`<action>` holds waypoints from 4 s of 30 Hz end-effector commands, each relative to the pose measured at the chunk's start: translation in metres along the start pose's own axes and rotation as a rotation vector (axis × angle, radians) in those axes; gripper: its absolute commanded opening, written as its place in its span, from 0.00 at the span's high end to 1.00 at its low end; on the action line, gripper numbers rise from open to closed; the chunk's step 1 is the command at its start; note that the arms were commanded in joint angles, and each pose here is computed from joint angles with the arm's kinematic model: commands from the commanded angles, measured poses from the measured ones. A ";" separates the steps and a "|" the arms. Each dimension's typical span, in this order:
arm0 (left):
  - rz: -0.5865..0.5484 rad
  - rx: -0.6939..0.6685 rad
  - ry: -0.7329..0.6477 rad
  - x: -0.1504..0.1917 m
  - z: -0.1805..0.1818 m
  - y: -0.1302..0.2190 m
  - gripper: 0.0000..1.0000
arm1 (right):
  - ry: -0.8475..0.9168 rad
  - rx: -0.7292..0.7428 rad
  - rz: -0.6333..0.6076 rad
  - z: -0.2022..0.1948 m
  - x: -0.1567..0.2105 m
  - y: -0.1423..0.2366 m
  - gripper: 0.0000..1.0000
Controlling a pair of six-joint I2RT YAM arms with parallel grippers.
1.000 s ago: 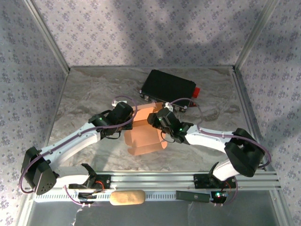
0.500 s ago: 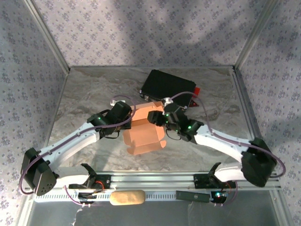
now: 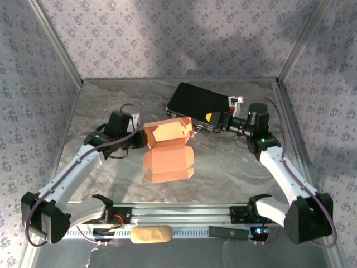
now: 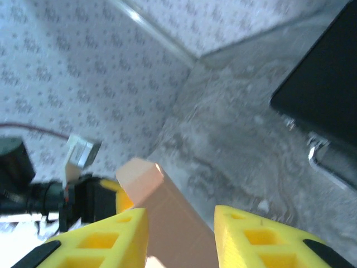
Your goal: Fold the paper box
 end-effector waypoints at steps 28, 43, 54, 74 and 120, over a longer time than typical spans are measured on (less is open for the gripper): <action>0.127 0.259 -0.062 -0.008 -0.021 0.002 1.00 | 0.177 -0.284 0.220 0.031 0.037 -0.016 0.66; 0.104 0.275 -0.052 -0.010 -0.023 0.004 1.00 | 0.238 -0.201 0.271 0.034 0.041 -0.037 0.64; 0.092 0.275 -0.068 -0.010 -0.029 0.008 1.00 | 0.323 -0.025 0.333 0.033 0.045 -0.053 0.67; 0.091 0.262 -0.098 -0.007 -0.039 0.010 1.00 | 0.501 0.359 0.359 0.020 0.050 -0.076 0.76; 0.117 0.201 -0.107 0.000 -0.042 -0.007 1.00 | 0.605 0.618 0.290 -0.001 0.019 -0.098 0.82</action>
Point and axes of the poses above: each hand's point on the last joint's axis, 136 mm out from that joint toward the fingers, its own y axis back along the fingers, its own z axis along the line the jaws close on, x = y × z, the point moved 4 cm from there along y, back along the fingers, and after that the axes turned 4 degrees about y, right-handed, at the moved point
